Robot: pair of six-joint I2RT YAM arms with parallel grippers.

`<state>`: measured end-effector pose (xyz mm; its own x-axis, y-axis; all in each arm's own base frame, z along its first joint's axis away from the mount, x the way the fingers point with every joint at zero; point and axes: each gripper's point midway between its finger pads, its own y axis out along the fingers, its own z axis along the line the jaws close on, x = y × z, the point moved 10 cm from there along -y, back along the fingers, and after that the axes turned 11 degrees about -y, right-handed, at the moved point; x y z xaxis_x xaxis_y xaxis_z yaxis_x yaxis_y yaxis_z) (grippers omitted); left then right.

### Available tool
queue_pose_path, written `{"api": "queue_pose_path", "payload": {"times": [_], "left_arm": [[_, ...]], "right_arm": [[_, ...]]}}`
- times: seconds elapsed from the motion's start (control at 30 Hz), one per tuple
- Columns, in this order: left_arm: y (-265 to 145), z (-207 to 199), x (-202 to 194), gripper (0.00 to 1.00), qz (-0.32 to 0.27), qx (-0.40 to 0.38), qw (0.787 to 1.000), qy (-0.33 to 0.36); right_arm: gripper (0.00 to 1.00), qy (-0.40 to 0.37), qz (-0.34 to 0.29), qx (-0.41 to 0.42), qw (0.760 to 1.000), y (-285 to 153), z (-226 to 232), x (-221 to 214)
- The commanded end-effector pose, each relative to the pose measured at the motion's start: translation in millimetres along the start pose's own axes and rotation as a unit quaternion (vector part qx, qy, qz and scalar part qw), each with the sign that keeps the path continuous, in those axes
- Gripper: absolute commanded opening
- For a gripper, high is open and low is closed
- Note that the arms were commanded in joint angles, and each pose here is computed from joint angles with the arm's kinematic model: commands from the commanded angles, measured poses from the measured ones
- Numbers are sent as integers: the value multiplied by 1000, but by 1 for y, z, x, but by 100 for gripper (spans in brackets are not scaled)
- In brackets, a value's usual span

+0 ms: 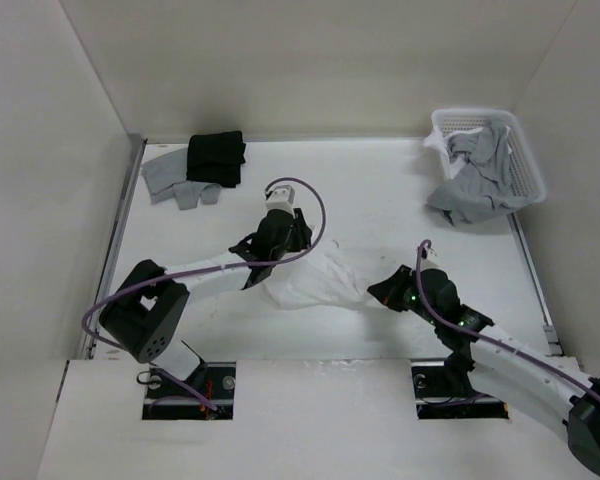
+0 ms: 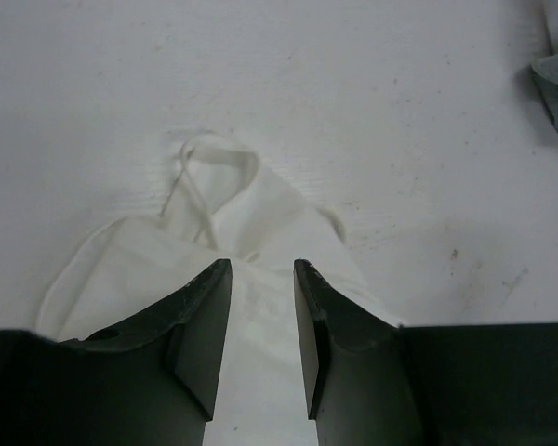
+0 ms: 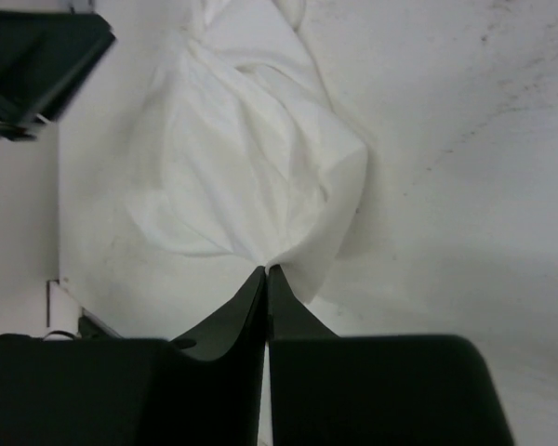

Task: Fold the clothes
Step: Move the tank top to the center of the board

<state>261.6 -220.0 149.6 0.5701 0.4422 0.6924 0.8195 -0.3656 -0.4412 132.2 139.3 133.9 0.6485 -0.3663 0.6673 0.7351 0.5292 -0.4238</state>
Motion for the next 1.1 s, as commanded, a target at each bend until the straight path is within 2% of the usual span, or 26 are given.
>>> {"api": "queue_pose_path", "payload": {"times": [0.0, 0.2, 0.43, 0.53, 0.67, 0.83, 1.07], "left_arm": [[17, -9, 3, 32, 2, 17, 997, 73], [23, -25, -15, 27, 39, 10, 991, 127], [12, -21, -36, 22, 72, 27, 984, 160], [11, -13, -38, 29, 56, 55, 983, 166], [14, -8, -39, 33, 39, 73, 981, 174], [19, -5, -40, 34, 36, 79, 981, 175], [23, -3, -46, 20, 51, 74, 980, 179]], "right_arm": [[6, 1, -21, 2, 1000, 6, 2, 8], [7, -7, -24, 6, 1000, 11, 3, 11], [8, -8, -33, 3, 999, 11, -3, 14], [9, -10, -33, 8, 999, 12, -2, 15], [9, -11, -28, 10, 999, 15, -3, 14], [9, -11, -24, 12, 1000, 17, -3, 13], [9, -12, -26, 15, 999, 18, -1, 15]]}}
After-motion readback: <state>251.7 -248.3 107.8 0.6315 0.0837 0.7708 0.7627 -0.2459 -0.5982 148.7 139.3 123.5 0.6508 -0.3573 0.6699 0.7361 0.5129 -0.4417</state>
